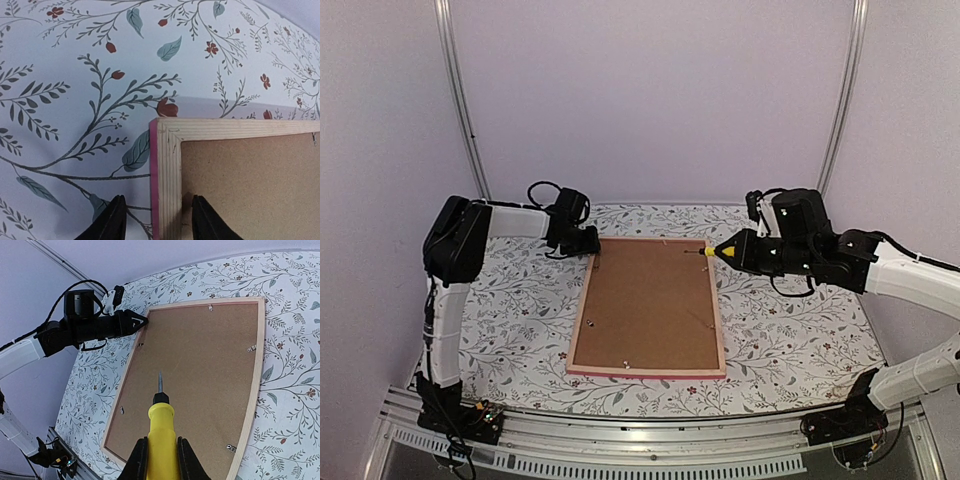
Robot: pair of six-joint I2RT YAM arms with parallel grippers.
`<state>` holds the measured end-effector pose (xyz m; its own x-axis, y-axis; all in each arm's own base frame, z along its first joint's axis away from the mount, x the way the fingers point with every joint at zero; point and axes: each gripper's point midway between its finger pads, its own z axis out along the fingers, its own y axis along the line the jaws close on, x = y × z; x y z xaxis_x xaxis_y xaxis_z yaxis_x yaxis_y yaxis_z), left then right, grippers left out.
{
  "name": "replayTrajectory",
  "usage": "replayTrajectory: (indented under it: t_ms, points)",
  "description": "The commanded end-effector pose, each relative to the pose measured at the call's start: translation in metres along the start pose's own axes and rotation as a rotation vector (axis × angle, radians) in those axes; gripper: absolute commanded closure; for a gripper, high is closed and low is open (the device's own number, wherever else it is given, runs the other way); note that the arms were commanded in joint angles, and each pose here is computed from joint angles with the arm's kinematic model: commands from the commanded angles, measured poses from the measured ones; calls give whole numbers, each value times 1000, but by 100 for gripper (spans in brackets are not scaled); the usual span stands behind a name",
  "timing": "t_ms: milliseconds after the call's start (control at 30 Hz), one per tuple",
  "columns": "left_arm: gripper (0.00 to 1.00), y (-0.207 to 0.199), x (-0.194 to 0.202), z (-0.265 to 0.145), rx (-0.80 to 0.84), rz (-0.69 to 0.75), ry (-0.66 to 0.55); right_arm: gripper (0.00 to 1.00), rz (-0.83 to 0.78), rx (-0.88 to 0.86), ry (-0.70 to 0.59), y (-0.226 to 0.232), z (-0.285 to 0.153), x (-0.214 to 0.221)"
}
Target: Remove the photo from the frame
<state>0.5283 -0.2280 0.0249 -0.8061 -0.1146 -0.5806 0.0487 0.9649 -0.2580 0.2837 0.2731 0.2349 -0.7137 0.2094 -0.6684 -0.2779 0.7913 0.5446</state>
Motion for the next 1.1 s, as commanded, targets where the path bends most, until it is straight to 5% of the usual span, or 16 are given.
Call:
replayTrajectory:
  t_ms: [0, 300, 1067]
  points:
    - [58, 10, 3, 9, -44, 22, 33, 100, -10, 25, -23, -7, -5, -4]
    - [82, 6, 28, 10, -55, 23, 73, 100, -16, 32, -19, -8, -3, -3]
    - [86, -30, 121, -42, -8, -150, 122, 100, -78, 39, 194, -17, 35, 50]
